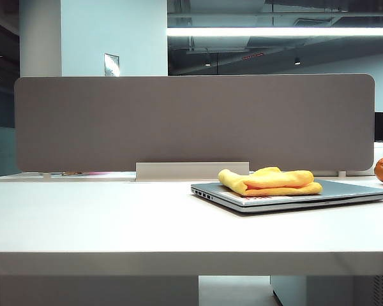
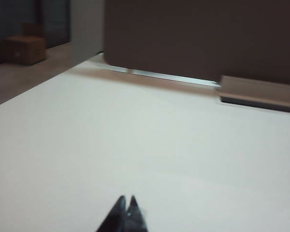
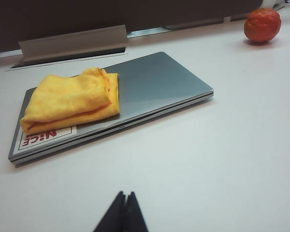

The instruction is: Pick up the yellow rag and put it over the laptop.

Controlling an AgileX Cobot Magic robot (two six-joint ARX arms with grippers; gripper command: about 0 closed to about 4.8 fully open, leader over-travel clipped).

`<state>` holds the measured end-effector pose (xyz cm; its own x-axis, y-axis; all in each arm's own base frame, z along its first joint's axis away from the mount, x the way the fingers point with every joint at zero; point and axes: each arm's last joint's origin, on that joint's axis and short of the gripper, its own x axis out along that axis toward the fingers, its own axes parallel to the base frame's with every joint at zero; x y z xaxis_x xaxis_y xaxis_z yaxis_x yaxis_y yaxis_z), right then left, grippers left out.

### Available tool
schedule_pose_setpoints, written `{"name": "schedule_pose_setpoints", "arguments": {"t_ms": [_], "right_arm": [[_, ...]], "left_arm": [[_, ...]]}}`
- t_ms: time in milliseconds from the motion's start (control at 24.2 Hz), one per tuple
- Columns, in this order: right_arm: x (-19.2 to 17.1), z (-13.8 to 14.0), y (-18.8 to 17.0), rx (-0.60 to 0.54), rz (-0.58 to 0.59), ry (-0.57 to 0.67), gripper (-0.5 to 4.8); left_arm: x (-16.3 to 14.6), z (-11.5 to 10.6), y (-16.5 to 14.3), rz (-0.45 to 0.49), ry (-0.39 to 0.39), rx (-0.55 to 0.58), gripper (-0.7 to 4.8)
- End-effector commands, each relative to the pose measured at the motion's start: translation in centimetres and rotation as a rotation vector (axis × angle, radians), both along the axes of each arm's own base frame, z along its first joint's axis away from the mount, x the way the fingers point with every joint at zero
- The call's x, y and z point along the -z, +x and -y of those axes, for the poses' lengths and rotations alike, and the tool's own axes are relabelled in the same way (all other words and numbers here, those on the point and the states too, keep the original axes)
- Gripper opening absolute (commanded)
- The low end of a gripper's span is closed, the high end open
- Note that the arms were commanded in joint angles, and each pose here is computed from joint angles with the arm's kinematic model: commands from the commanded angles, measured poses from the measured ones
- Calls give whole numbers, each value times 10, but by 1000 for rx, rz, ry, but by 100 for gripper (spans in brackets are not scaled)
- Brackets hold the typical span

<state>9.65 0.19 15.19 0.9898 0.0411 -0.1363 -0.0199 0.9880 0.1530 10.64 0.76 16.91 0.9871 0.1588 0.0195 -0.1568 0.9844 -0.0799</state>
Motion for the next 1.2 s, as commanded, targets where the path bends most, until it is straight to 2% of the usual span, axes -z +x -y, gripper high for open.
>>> {"name": "schedule_pose_setpoints", "arguments": {"t_ms": [41, 413, 785, 1032, 1197], "right_arm": [[1, 0, 0, 2, 5, -2, -1], [1, 0, 0, 2, 5, -2, -1], [1, 0, 0, 2, 5, -2, -1], [1, 0, 0, 2, 5, -2, -1], [1, 0, 0, 2, 5, -2, -1]], "left_arm": [[-1, 1, -3, -2, 69, 45, -6], [0, 1, -9, 6, 90, 48, -6], [2, 7, -9, -18, 105, 133, -6], [2, 10, -9, -11, 91, 252, -6], [2, 10, -9, -11, 92, 251, -6]]}}
